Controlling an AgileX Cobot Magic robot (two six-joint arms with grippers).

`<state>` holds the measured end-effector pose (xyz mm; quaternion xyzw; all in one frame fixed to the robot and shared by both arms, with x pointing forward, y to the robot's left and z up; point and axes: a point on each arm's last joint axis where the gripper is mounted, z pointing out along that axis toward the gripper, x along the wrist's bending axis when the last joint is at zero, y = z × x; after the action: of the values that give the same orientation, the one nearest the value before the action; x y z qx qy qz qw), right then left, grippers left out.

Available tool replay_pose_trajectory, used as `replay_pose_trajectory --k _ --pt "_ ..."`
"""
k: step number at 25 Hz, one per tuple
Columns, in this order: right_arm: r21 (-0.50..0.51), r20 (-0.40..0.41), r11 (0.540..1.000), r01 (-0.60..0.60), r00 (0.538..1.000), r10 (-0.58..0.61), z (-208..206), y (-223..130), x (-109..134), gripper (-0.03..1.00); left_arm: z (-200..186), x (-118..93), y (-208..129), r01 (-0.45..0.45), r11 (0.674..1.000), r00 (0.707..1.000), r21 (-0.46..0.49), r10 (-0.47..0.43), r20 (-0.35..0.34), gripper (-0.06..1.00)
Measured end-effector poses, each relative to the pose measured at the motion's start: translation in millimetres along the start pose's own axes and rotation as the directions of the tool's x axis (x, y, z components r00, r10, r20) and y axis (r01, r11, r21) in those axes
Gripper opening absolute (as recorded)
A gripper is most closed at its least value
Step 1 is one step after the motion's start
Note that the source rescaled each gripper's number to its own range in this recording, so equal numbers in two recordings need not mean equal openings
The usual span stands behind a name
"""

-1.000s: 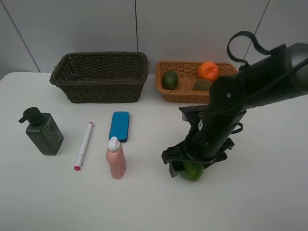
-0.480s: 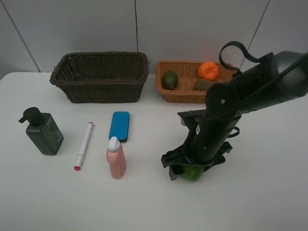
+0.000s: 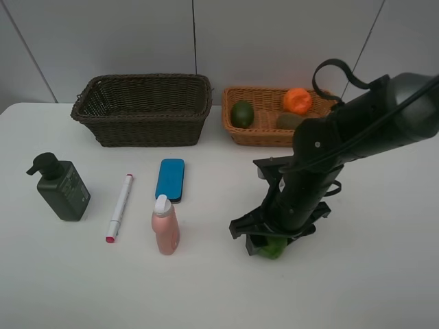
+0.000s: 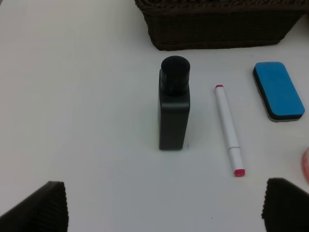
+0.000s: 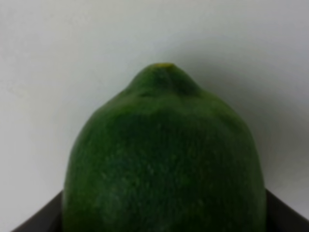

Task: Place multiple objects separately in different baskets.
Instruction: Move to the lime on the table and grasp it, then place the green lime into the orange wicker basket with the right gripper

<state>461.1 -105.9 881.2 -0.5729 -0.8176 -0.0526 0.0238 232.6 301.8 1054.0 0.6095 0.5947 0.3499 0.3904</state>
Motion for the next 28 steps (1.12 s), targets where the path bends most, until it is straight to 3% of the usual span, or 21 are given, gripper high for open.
replay_pose_trajectory --k 16,22,28 --pt "-0.001 -0.010 1.000 -0.010 1.000 0.010 -4.6 -0.8 1.0 0.29 0.0 0.0 0.0 0.000 1.000 1.000 0.000 0.000 0.000 1.00" --pt "-0.105 -0.042 0.994 0.013 0.999 -0.017 -49.8 -3.8 3.0 0.29 0.0 0.0 0.0 0.000 1.000 1.000 0.000 0.000 0.000 1.00" --pt "-0.277 -0.068 0.961 0.019 0.997 -0.039 -108.1 -13.1 -1.8 0.29 0.0 0.0 0.0 0.000 1.000 1.000 0.000 0.000 0.000 1.00"
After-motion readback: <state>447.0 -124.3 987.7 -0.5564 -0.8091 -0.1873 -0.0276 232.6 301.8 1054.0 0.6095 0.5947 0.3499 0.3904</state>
